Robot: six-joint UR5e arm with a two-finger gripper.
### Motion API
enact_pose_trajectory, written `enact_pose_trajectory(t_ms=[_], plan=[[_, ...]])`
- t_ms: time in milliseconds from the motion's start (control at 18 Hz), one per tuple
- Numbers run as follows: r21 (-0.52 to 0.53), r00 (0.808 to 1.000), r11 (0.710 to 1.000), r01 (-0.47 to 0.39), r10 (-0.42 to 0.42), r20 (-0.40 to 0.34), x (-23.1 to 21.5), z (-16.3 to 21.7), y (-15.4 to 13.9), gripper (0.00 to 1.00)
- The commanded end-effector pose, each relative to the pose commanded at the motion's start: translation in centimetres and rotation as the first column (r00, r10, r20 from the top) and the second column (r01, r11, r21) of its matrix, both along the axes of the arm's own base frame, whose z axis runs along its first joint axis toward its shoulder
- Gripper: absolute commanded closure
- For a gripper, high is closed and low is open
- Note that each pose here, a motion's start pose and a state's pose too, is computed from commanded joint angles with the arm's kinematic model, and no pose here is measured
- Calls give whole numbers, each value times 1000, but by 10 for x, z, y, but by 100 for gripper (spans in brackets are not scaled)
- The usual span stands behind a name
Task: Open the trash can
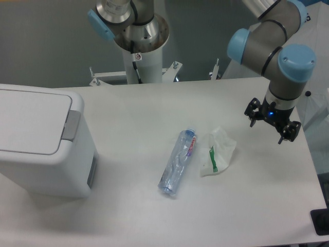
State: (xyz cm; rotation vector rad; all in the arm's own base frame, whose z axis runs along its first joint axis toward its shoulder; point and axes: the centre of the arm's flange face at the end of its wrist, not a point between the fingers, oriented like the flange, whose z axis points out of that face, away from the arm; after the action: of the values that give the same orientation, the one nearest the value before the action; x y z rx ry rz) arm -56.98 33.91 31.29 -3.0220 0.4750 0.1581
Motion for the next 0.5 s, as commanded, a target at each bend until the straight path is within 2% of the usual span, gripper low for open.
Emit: enact_pose_trajectory(t_ms=[278,500], plan=[[29,994,994,-108,108,-10,-1,21,8,0],[31,985,986,-164,162,53,10,54,38,0]])
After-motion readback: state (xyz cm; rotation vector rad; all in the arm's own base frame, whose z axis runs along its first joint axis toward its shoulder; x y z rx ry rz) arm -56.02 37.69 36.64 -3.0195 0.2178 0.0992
